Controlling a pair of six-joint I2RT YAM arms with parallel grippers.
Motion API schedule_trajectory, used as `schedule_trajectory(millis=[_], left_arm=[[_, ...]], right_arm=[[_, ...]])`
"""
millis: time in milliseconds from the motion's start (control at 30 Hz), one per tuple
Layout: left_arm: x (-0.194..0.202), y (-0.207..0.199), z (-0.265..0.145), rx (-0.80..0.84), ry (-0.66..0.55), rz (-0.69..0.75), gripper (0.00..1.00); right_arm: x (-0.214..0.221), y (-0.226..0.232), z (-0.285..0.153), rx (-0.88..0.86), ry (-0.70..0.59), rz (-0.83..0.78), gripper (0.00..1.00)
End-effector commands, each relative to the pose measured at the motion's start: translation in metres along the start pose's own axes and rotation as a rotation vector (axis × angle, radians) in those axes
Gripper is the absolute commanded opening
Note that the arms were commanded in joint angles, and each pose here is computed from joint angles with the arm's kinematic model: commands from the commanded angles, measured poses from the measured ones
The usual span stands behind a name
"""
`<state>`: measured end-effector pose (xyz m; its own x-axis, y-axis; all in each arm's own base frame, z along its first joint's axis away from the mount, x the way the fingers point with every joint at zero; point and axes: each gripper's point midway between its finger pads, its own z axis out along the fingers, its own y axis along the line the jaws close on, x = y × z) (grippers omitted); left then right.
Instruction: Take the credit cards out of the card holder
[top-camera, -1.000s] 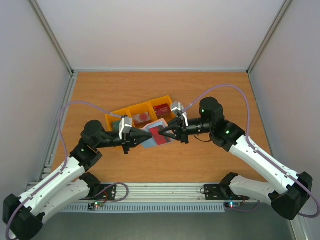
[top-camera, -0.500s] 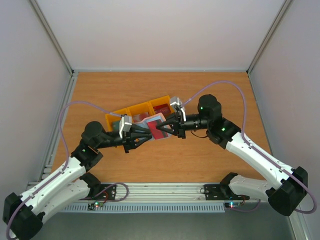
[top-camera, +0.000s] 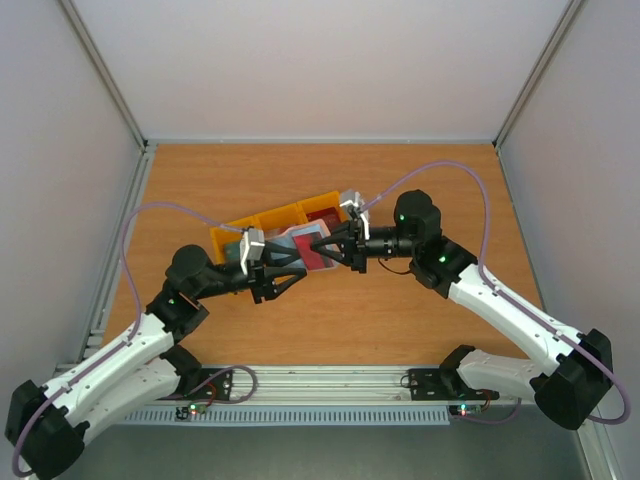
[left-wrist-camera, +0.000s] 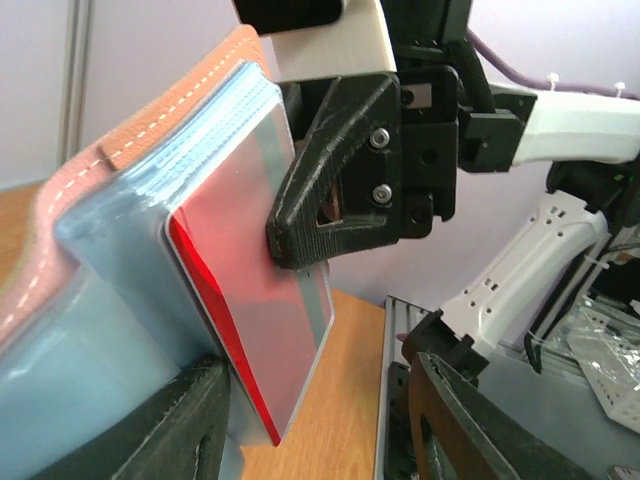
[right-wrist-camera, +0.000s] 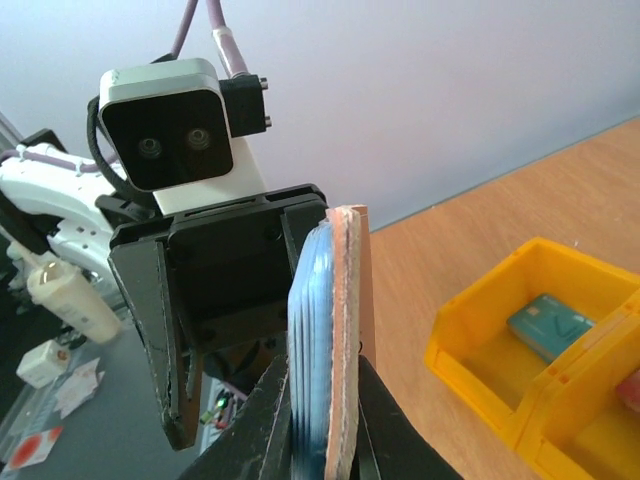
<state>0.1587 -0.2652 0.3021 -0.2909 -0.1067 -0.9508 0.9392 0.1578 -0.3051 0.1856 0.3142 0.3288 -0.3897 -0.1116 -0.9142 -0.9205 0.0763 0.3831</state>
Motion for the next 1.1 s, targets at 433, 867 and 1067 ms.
schedule_trajectory(millis=[433,867,1067], left_arm=[[-0.094,-0.06,-0.021,0.194,-0.198,-0.016,0.37],[-0.102,-0.031,-0.023,0.069,-0.21,-0.219,0.48],[-0.118,-0.071,-0.034,0.22,-0.219,-0.052,0.47]], right_arm=[[-0.041,0.044,0.004,-0.236,-0.108,0.003,0.02],[-0.041,0.066,0.01,-0.272,-0.076,-0.045,0.01],[-0.035,0.052,0.01,-0.169,-0.048,-0.061,0.02]])
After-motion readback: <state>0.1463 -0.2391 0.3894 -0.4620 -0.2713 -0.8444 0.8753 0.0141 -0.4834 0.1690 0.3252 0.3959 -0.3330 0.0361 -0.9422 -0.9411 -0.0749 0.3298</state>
